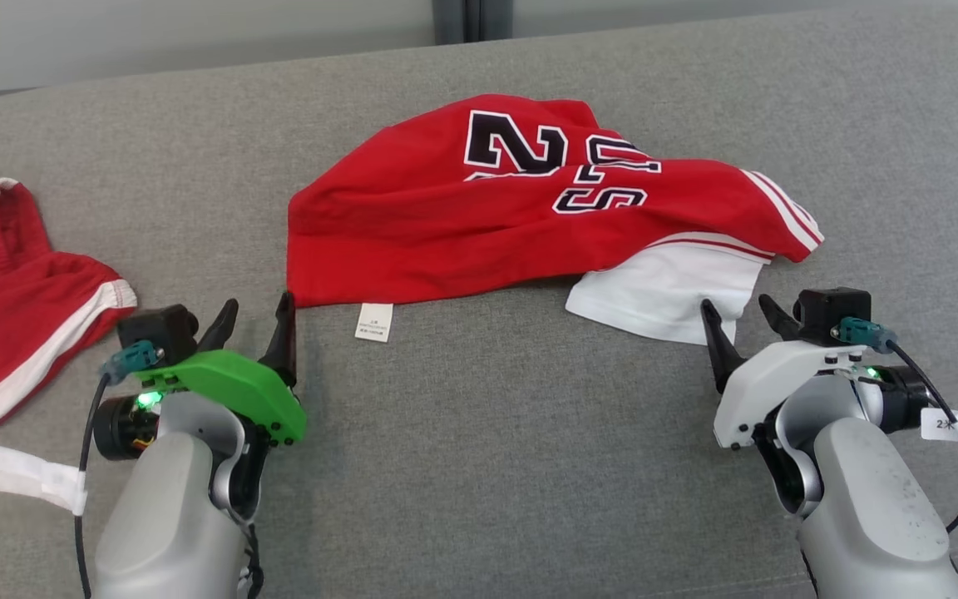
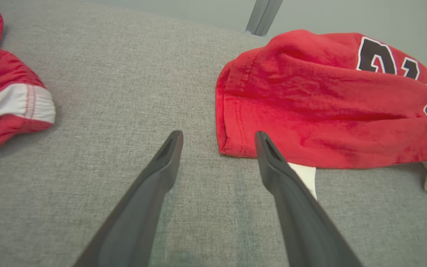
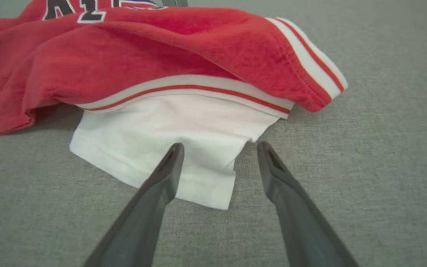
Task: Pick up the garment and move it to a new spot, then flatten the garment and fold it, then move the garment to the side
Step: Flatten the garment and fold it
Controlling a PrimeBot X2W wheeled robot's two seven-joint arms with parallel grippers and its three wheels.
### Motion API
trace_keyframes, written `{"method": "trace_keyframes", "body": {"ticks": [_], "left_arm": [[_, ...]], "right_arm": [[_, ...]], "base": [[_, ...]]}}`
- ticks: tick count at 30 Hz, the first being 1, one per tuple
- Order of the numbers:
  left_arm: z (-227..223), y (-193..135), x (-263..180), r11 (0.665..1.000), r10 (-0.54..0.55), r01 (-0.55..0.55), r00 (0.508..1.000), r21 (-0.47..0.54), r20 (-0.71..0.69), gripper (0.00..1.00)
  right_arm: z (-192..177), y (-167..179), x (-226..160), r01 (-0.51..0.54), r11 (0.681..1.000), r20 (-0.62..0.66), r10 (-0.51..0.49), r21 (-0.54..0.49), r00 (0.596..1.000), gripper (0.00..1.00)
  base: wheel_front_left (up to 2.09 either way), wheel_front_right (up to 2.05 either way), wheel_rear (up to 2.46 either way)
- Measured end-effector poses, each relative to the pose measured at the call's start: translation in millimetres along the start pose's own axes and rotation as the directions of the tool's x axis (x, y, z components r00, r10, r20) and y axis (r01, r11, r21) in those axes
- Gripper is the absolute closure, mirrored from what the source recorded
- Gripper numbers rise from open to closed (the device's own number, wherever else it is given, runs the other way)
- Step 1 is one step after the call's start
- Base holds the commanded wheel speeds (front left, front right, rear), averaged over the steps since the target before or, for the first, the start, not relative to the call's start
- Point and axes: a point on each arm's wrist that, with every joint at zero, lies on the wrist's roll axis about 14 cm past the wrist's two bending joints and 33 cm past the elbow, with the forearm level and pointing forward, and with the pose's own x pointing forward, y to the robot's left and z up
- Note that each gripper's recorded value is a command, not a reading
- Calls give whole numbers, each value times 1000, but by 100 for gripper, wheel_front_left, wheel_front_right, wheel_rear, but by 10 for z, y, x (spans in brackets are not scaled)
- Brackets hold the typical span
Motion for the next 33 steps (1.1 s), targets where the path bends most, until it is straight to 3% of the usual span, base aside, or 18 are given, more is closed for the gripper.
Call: {"method": "trace_keyframes", "body": {"ticks": [6, 14, 15, 16, 17, 18, 23, 27, 33], "left_arm": [[-194, -103, 293, 1000, -18, 17, 998, -16, -60, 0], [-458, -171, 448, 999, -35, 35, 990, -7, -136, 0], [-485, -168, 445, 999, -35, 35, 988, -1, -153, 0], [-497, -161, 446, 999, -33, 34, 986, 3, -164, 0], [-503, -155, 444, 999, -31, 32, 985, 3, -170, 60], [-503, -153, 443, 999, -30, 31, 985, 5, -171, 100], [-447, -171, 402, 1000, -27, 25, 990, -16, -139, 100], [-325, -230, 321, 996, -34, 29, 997, -79, -69, 100], [378, -790, 214, 954, -183, 214, 970, -207, 162, 100]], "right_arm": [[-329, -40, 122, 4, 1000, -103, -3, 13, 995, 0], [-490, 89, 246, -56, 997, -167, 46, -57, 985, 0], [-503, 100, 250, -61, 996, -176, 48, -70, 983, 7], [-515, 128, 256, -72, 994, -188, 55, -87, 981, 30], [-522, 149, 258, -81, 992, -197, 61, -95, 979, 81], [-527, 171, 257, -90, 990, -203, 67, -105, 977, 100], [-485, 333, 200, -128, 986, -198, 105, -103, 974, 100], [-314, 387, 75, -126, 991, -117, 119, -53, 986, 100], [598, 169, -165, -53, 998, 181, 58, -32, 982, 100]], "base": [[0, 0, 0], [0, 0, 0], [0, 0, 0], [0, 0, 0], [0, 0, 0], [0, 0, 0], [0, 0, 0], [0, 0, 0], [0, 0, 0]]}}
